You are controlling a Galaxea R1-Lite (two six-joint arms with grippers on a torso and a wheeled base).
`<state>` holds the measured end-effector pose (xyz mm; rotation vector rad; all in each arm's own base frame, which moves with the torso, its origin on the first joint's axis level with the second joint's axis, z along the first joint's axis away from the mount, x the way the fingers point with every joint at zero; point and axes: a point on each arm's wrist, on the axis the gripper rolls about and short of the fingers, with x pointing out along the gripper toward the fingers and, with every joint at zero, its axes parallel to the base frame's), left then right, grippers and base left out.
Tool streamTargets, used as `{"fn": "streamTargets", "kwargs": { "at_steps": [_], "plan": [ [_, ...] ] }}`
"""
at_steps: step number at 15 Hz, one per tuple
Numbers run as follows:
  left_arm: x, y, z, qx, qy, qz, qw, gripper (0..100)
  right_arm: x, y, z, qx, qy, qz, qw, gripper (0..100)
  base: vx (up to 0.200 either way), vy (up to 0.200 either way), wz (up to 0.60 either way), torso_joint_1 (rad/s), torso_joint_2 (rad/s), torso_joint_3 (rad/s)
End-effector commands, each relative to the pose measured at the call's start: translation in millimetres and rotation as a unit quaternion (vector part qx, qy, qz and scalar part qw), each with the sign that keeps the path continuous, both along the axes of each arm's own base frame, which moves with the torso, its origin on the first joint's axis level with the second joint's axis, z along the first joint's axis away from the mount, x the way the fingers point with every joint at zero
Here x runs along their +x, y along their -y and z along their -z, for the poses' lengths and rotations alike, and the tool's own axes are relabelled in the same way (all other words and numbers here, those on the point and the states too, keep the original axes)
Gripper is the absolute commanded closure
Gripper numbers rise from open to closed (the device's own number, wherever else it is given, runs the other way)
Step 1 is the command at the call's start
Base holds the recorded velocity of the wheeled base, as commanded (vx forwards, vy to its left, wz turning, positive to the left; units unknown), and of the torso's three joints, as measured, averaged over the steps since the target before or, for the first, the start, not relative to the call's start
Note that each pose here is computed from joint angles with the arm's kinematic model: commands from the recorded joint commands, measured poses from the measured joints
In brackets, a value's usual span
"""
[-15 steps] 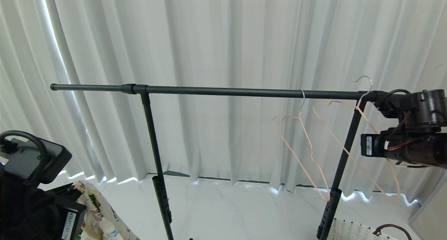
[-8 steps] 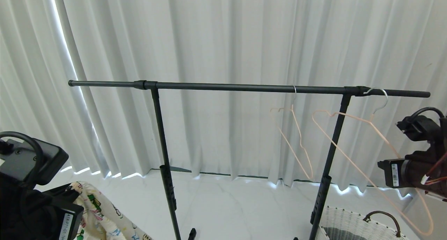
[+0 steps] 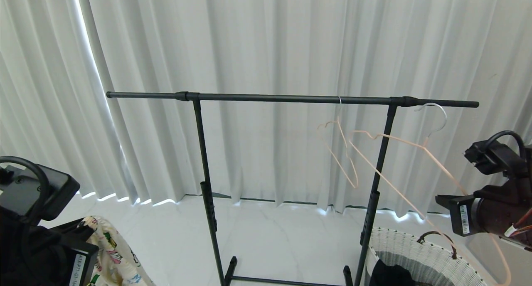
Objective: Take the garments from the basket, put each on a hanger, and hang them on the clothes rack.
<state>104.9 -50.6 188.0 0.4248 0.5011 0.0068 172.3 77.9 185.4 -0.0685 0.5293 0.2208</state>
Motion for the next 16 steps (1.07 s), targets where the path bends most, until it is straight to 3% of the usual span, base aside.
{"fn": "streamTargets", "kwargs": {
  "at_steps": [1, 5, 8, 10, 11, 14, 16],
  "plan": [
    [1, 1, 1, 0.001, -0.004, 0.001, 1.0000, 100, -5, -9, 0, 0.001, 0.002, -0.027, 0.9996, 100, -0.200, 0.000, 0.00, 0.007, 0.00, -0.002],
    [6, 5, -7, -0.005, 0.004, 0.006, 1.0000, 100, -14, -24, 1, 0.004, -0.004, -0.081, 0.9967, 100, 0.000, 0.000, 0.00, 0.000, 0.00, 0.000],
    [29, 20, -26, -0.020, 0.014, 0.002, 0.9997, 100, -17, -34, 7, 0.020, -0.032, -0.146, 0.9886, 100, 0.000, 0.000, 0.00, 0.000, 0.00, 0.000],
    [47, 30, -30, -0.032, 0.009, -0.007, 0.9994, 100, -24, -41, 11, 0.030, -0.047, -0.192, 0.9798, 100, 0.000, 0.000, 0.00, 0.000, 0.00, 0.000],
    [65, 42, -29, -0.052, -0.005, -0.013, 0.9985, 100, -35, -52, 12, 0.042, -0.057, -0.249, 0.9659, 100, 0.000, 0.000, 0.00, 0.000, 0.00, 0.000],
    [81, 49, -31, -0.112, -0.041, 0.050, 0.9916, 100, -54, -70, 15, 0.043, -0.059, -0.317, 0.9457, 100, 0.000, 0.000, 0.00, 0.000, 0.00, 0.000],
    [96, 50, -25, -0.114, -0.053, 0.040, 0.9913, 100, -65, -77, 18, 0.063, -0.044, -0.347, 0.9346, 100, 0.000, 0.000, 0.00, 0.000, 0.00, 0.000]
  ]
}}
